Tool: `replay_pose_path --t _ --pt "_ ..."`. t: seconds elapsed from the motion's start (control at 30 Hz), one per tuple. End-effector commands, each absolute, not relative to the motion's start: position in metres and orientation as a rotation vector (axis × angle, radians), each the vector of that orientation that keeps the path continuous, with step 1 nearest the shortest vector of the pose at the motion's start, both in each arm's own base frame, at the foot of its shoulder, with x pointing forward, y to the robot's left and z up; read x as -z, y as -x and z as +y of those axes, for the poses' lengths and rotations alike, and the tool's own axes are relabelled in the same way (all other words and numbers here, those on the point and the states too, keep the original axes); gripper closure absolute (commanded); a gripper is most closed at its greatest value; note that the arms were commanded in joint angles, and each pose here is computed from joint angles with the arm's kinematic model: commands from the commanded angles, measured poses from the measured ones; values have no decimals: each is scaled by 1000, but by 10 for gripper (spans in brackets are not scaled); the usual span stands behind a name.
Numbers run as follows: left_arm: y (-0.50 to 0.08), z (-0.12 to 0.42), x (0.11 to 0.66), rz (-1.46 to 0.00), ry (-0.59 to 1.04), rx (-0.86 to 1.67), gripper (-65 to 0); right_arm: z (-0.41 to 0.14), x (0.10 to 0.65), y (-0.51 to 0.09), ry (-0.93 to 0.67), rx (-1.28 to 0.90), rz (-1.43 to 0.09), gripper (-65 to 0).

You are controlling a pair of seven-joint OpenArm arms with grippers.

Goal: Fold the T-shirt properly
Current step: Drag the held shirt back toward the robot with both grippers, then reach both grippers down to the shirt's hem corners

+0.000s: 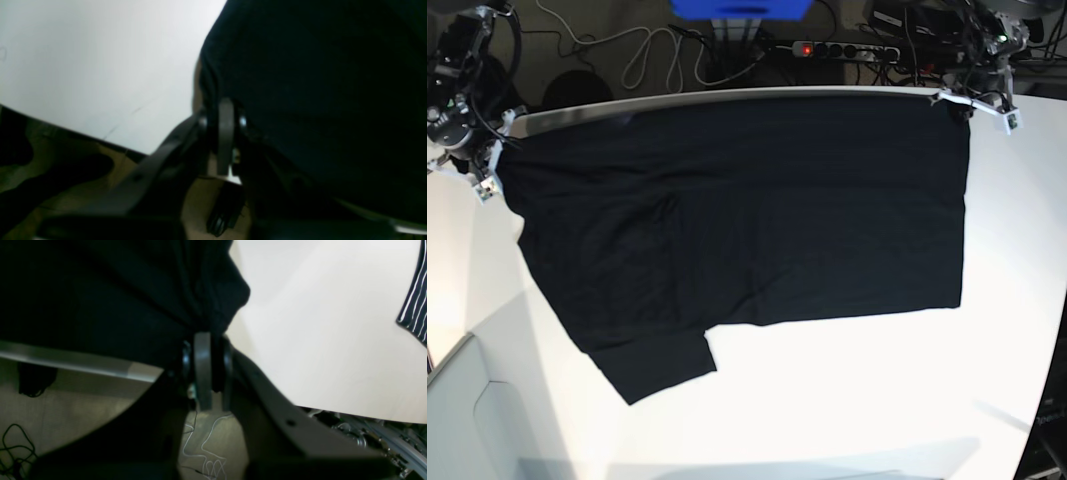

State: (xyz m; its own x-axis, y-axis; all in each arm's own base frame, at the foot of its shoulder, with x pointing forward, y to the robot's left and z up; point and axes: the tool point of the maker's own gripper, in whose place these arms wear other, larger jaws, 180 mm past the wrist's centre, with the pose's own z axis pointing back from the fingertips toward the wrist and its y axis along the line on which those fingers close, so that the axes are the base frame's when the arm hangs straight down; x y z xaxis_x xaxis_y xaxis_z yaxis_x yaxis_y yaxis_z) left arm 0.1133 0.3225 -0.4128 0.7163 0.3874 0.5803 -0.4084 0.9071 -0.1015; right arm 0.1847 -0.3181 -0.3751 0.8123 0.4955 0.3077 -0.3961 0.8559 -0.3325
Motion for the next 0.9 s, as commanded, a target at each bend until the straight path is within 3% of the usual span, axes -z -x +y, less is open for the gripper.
replay_pose_path --t 0.0,0.13,0.3,0.47,0.67,0.87 --pt "-112 331 407 -642 -68 -435 -45 -326 368 -186 293 -503 -396 -5" --pt "-115 334 405 -651 -73 -434 -173 -326 368 -185 294 -500 -388 -35" --pt "-121 334 402 -666 -70 -427 -298 -326 375 -169 286 -509 -347 -243" --pt "-137 333 380 -733 -89 -391 -323 -324 379 -159 275 -513 -329 -401" --pt "-155 341 324 -873 -179 -335 -323 -342 347 -166 363 -454 -400 -422" --pt "-196 346 305 -989 -162 -355 -328 -326 319 -212 391 -491 -539 -425"
